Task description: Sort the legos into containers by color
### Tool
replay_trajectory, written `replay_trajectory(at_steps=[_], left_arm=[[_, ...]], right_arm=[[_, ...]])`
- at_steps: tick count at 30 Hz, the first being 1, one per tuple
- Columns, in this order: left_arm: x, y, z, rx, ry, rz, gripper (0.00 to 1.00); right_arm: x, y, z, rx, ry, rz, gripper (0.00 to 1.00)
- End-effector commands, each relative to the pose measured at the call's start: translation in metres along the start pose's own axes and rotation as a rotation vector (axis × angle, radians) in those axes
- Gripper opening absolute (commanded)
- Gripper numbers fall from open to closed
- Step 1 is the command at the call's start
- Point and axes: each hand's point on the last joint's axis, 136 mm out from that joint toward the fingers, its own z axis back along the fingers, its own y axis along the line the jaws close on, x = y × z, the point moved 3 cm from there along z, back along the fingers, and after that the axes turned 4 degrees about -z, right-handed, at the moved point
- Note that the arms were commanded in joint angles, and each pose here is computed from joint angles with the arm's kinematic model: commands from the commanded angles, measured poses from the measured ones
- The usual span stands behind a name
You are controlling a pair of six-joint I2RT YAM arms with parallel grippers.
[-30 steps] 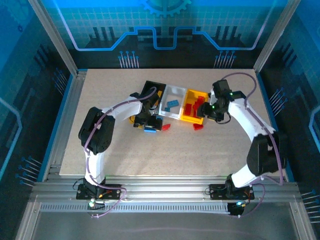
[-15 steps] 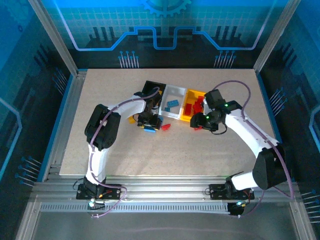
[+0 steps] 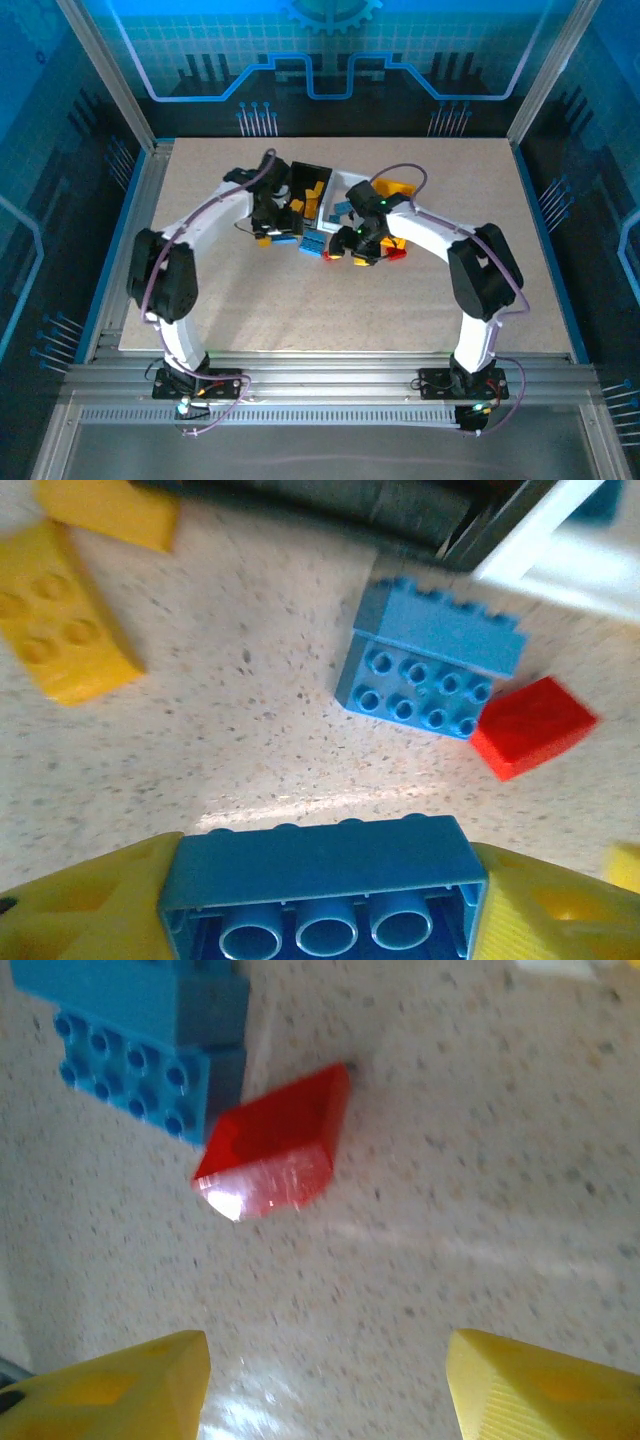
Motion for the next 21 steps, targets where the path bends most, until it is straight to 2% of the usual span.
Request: replay_trajectory(at_steps=[1,7,11,14,18,21], left_arm=[[-0.001,-0.011,0.031,-0.037,-0.021,0.005,0.57],[0.014,-0.021,0.061,-0.059,-0.084,-0.015,0.57],[0.025,-0.027,0.073,-0.063,-0.109,-0.036,0.57],[0.032,-0.031,0.074,-0.07,-0.112,-0.046,0.57],[0.043,-0.04,0.068,-0.099,-0.113,-0.041,0.57],[0.052,-0.05,0.061,-0.117,-0.114,-0.048,0.57]], right_arm=[[0.012,0.015,-0.01,0.025,-0.005,-0.065,0.66],[0.029,0.015,-0.033,-0.013,-0.017,-0.112,0.66],[0.034,0.008,-0.047,-0.054,-0.021,-0.143,0.62],[0.034,0.003,-0.052,-0.075,-0.026,-0.16,0.55],[0.029,0.001,-0.049,-0.088,-0.044,-0.154,0.37],[0.02,-0.002,-0.042,-0.101,-0.049,-0.14,0.3]])
